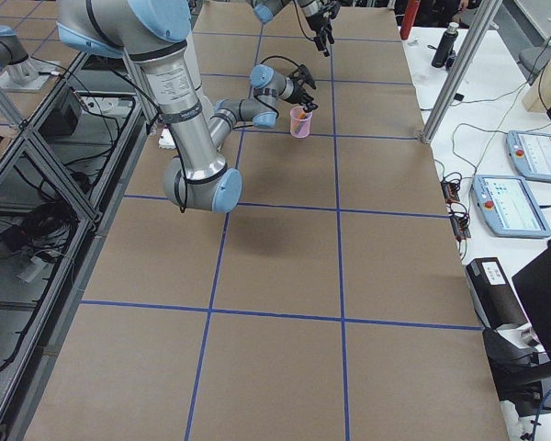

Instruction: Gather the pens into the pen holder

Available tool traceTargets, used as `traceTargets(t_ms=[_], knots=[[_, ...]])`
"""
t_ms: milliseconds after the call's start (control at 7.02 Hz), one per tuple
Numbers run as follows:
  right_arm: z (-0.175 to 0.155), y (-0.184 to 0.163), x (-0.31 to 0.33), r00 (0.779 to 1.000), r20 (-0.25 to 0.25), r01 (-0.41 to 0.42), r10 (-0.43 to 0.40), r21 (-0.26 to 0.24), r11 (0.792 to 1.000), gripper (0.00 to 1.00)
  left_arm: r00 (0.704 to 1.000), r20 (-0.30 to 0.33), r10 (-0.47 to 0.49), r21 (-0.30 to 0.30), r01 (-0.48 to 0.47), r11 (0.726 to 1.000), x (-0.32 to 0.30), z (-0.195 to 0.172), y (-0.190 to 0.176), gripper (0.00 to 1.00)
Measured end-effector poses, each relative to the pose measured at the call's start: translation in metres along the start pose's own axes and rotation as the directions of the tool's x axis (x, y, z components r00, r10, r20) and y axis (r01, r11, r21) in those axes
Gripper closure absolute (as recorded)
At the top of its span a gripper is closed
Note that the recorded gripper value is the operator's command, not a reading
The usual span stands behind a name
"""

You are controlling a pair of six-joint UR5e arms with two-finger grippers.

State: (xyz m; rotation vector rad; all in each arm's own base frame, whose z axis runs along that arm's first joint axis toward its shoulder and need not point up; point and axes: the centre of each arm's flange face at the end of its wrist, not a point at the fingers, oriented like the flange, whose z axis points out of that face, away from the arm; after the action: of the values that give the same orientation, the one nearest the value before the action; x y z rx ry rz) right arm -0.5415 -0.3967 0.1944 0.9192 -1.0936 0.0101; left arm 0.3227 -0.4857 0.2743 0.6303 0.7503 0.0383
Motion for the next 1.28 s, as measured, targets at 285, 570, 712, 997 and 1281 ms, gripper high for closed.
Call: traceTargets(t_ms=[285,570,712,997,1281], knots=[[-0.017,-0.021,-0.007,0.999,-0.011,-0.042,0.042,-0.008,0.999,0.00,0.999,-0.025,-0.020,-0.045,0.018,0.999,-0.015,-0.005,-0.009,0.01],[-0.054,-0.076,0.011,0.990,-0.071,-0.129,0.119,-0.167,0.977,0.00,1.000,-0.023,0.017,-0.190,-0.021,0.982,-0.054,-0.014,-0.025,0.01],[-0.066,-0.102,0.040,0.980,-0.139,-0.174,0.142,-0.264,0.949,0.00,0.998,0.000,0.066,-0.258,-0.064,0.964,-0.073,-0.015,-0.028,0.01],[-0.076,-0.141,0.120,0.921,-0.363,-0.305,0.142,-0.445,0.842,0.00,0.983,0.042,0.180,-0.357,-0.153,0.921,-0.113,-0.018,-0.033,0.00],[-0.109,-0.166,0.253,0.906,-0.419,-0.325,0.066,-0.585,0.743,0.00,0.947,0.048,0.319,-0.429,-0.269,0.863,-0.174,-0.033,-0.046,0.00]])
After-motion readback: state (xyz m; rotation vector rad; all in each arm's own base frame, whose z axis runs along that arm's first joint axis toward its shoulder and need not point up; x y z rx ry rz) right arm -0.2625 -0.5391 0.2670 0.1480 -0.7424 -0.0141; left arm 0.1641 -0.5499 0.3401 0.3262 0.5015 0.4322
